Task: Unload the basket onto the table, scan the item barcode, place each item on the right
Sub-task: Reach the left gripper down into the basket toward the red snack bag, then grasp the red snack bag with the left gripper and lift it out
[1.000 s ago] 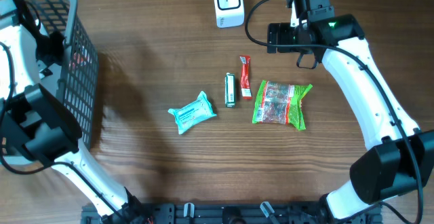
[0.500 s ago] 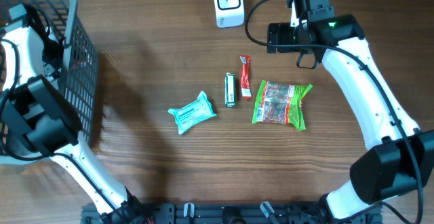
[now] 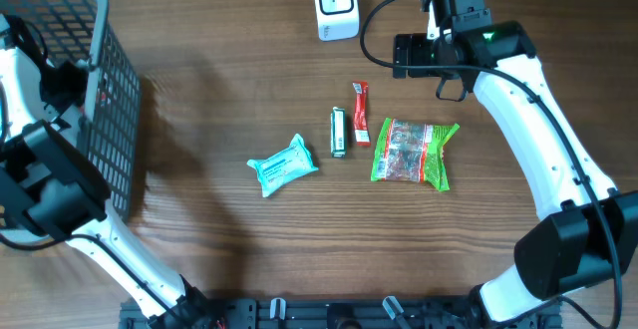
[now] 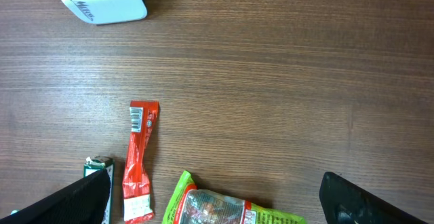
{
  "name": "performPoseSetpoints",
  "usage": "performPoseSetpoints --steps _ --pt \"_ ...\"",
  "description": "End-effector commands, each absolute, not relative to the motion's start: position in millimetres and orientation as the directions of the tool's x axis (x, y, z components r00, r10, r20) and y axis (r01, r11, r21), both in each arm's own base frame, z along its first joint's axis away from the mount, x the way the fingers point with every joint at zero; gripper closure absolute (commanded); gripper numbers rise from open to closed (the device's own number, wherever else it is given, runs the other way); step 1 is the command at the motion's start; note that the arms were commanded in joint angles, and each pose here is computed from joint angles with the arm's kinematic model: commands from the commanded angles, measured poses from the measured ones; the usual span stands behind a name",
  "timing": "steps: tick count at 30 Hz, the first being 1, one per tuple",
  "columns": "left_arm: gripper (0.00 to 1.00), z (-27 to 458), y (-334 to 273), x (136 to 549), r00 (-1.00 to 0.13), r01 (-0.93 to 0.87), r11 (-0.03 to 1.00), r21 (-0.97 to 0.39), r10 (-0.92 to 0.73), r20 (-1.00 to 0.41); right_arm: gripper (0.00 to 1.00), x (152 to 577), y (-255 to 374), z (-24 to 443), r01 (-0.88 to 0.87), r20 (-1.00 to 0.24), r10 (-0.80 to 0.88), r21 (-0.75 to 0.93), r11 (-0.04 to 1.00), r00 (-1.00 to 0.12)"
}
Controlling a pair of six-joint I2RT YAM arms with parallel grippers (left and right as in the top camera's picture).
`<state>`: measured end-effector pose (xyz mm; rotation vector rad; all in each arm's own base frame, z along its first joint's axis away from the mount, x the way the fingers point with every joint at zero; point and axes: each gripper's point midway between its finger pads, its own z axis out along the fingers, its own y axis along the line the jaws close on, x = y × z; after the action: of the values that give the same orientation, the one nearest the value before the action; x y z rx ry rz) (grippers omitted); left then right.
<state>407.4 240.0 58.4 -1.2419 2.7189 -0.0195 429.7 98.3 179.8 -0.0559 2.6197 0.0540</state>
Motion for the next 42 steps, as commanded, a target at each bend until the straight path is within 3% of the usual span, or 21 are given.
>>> performPoseSetpoints --steps 1,10,21,28,36,39,42 --pt "0.01 81.4 238.5 411.4 -0.634 -0.750 0.655 -0.096 -0.752 -0.179 0.00 429.5 101.3 174.0 -0.063 -0.486 -0.037 0.036 0.997 -0.873" --pt "0.00 79.9 224.8 430.7 -0.704 -0.666 0.735 -0.130 -0.676 -0.217 0.00 429.5 101.3 174.0 -0.063 -0.486 -0.037 0.036 0.997 -0.873" --pt "0.04 26.5 224.7 417.4 -0.706 -0.677 0.732 -0.078 -0.676 -0.213 0.00 429.5 101.3 174.0 -0.063 -0.486 -0.037 0.036 0.997 -0.873" --pt "0.28 80.4 233.0 431.0 -0.674 -0.667 0.737 -0.108 -0.659 -0.335 0.00 429.5 101.3 174.0 -0.063 -0.486 -0.037 0.036 0.997 -0.873" --pt "0.38 199.3 228.1 424.1 -0.573 -0.642 0.749 -0.166 -0.612 -0.545 0.00 429.5 101.3 174.0 -0.063 -0.486 -0.037 0.036 0.997 -0.873" --pt "0.22 239.9 222.3 413.4 -0.521 -0.639 0.745 -0.192 -0.602 -0.604 0.00 429.5 101.3 174.0 -0.063 -0.486 -0.038 0.036 0.997 -0.873" --pt "0.04 249.0 222.0 410.2 -0.509 -0.638 0.745 -0.192 -0.597 -0.620 0.00 429.5 101.3 174.0 -0.063 -0.486 -0.037 0.036 0.997 -0.873"
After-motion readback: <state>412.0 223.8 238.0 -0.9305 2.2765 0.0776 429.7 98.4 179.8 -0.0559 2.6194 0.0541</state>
